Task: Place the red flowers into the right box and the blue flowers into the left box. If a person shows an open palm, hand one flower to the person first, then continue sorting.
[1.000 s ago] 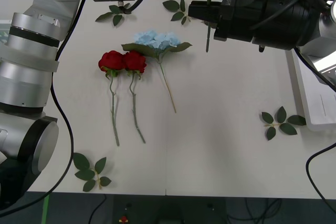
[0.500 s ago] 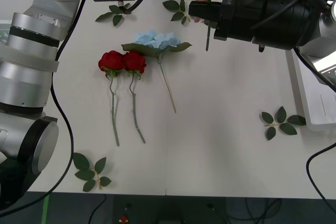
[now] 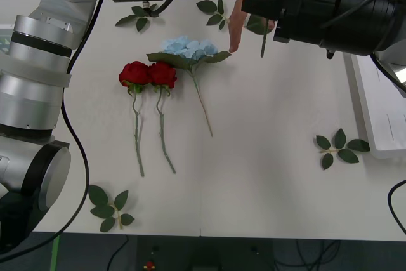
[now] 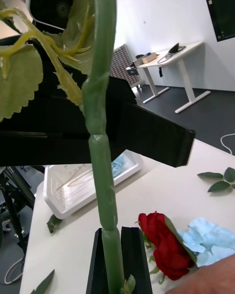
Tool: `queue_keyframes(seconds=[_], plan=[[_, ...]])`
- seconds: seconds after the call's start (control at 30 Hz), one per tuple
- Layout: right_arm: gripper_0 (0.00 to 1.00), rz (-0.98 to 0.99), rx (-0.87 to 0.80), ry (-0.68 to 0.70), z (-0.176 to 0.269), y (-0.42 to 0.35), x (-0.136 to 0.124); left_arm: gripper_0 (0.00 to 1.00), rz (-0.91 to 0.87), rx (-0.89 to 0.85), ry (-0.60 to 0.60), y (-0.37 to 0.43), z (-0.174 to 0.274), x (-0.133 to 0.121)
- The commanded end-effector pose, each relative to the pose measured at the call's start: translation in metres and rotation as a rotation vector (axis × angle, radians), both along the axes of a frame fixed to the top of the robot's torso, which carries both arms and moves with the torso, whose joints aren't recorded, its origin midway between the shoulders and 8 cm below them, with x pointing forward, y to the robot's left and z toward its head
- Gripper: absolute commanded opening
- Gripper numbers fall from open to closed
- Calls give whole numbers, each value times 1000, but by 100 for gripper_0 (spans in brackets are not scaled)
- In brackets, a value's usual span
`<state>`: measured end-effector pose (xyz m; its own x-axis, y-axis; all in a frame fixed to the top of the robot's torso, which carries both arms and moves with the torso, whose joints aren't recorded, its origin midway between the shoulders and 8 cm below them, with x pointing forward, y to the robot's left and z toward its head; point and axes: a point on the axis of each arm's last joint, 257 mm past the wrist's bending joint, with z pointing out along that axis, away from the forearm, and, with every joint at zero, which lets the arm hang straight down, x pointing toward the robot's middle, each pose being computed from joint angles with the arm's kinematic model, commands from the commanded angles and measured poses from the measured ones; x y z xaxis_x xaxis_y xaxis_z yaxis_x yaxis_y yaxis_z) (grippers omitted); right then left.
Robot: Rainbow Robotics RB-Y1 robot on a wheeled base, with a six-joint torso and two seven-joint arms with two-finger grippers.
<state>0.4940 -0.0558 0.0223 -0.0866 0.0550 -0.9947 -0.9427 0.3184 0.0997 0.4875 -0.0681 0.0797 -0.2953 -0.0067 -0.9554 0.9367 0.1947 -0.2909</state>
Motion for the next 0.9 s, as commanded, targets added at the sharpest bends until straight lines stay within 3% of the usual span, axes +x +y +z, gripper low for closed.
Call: queue_keyframes(seconds=[0.03,0.37,0.6,0.9], plan=[[0,-17,-11,-48,24,-15,2,100,-23,8,-106,-7,8,-11],[0,-141,21,-106,34,-34,17,100,-23,8,-106,-7,8,-11],[0,-370,16,-220,38,-64,49,100,-28,9,-55,-6,-10,-8],[0,-579,-77,-368,42,-108,86,100,-14,32,-60,22,4,-1]])
